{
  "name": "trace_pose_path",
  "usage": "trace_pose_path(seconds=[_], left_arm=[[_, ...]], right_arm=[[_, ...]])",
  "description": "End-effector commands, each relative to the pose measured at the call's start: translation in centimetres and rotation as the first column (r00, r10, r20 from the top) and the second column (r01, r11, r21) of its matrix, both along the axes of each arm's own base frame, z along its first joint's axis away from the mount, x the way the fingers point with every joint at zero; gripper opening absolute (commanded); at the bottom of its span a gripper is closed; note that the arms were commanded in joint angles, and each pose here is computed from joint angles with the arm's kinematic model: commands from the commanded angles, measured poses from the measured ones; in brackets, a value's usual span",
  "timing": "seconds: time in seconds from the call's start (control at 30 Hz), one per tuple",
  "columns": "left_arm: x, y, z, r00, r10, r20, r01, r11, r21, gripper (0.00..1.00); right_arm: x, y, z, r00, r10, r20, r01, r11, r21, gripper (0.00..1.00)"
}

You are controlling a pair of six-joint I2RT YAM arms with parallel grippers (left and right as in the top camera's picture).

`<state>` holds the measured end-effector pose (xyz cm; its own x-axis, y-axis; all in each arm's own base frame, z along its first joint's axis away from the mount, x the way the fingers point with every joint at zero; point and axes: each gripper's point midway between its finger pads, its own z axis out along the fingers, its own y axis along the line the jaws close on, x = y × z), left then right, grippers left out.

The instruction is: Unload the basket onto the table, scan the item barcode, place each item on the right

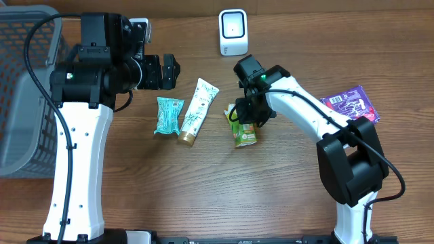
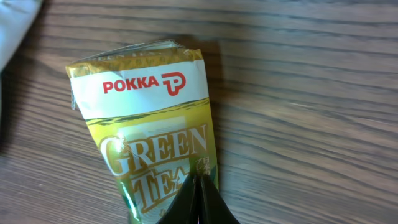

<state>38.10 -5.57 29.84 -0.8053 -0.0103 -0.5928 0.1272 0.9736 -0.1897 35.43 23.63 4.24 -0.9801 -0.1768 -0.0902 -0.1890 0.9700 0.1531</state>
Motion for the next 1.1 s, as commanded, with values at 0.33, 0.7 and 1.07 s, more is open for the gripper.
trace_pose_path(seconds=[0.33, 0.7, 1.07], left_arm=[[0.1, -0.2, 0.4, 1.0, 0.008, 0.006, -0.008, 1.0, -0.016, 1.0], [0.1, -0.2, 0.4, 1.0, 0.007, 0.006, -0.007, 1.0, -0.016, 0.99], [0.1, -0.2, 0.4, 1.0, 0.007, 0.006, -0.007, 1.0, -0.016, 1.0]], right_arm=[[1.3, 0.0, 4.7, 0.999, 0.031, -0.039, -0.022, 0.976, 0.217, 0.31], [-1.3, 3.1, 1.5, 0.986, 0.105, -0.129, -0.057, 0.941, 0.333, 0.04], [-3.6, 4.6, -2.8, 0.969, 0.089, -0.23, -0.018, 0.956, 0.292, 0.13]])
